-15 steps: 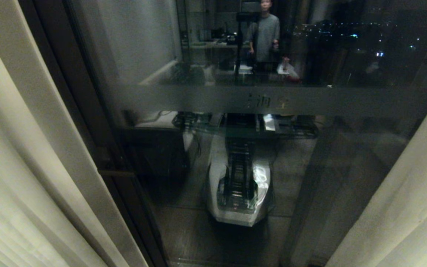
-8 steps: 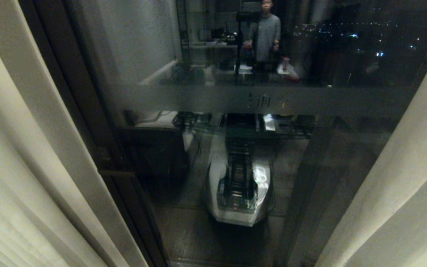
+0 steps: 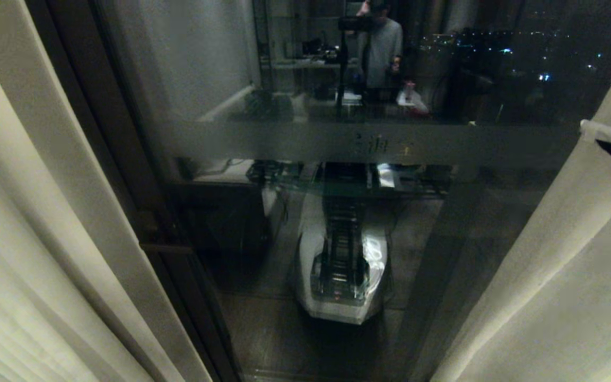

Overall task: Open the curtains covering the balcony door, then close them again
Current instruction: Close the inner curtains on both sides

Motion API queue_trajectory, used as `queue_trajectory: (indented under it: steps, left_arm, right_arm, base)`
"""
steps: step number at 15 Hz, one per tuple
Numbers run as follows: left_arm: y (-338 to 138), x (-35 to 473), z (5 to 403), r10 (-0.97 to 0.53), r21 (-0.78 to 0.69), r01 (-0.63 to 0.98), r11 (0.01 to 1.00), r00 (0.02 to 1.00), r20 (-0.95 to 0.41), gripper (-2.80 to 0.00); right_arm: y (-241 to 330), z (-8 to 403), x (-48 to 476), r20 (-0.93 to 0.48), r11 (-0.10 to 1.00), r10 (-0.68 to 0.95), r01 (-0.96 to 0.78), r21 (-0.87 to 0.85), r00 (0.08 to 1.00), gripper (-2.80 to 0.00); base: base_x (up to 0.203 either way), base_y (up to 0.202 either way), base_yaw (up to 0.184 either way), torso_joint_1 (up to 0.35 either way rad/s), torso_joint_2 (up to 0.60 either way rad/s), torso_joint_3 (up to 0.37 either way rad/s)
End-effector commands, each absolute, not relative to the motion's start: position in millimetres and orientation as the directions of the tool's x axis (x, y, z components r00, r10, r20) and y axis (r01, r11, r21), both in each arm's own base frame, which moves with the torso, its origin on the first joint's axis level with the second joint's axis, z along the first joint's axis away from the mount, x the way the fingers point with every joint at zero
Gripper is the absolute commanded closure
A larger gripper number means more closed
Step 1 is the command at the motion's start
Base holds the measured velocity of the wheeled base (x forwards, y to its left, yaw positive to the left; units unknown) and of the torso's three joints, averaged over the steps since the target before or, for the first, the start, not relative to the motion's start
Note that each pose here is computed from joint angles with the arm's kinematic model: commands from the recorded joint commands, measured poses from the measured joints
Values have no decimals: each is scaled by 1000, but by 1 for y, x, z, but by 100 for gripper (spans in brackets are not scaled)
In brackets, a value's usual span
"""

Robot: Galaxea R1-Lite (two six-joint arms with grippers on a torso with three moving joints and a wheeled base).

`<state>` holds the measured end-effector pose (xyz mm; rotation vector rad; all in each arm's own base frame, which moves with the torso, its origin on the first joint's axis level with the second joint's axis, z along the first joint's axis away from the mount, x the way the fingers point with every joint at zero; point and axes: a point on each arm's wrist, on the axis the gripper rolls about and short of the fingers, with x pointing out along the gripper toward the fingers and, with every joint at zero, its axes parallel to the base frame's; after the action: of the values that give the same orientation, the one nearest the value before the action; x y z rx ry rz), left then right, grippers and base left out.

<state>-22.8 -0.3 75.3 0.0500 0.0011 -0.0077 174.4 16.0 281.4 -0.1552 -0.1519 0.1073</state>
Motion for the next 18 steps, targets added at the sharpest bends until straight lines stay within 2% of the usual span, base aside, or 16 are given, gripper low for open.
queue_trajectory:
  steps: [1, 9, 18]
  left_arm:
    - [0, -23, 75, -8, 51, 8, 999, 1000, -2, 0]
    - [0, -23, 75, -8, 51, 8, 999, 1000, -2, 0]
    - [0, -23, 75, -9, 51, 9, 999, 1000, -2, 0]
  right_arm:
    - [15, 283, 163, 171, 984, 118, -92, -154, 978, -280]
    - [10, 271, 111, 211, 987, 114, -87, -133, 971, -280]
    - [4, 240, 43, 150, 988, 97, -77, -132, 984, -280]
  base:
    - [0, 0, 0, 0, 0, 0]
    - [0, 0, 0, 0, 0, 0]
    - [0, 0, 0, 0, 0, 0]
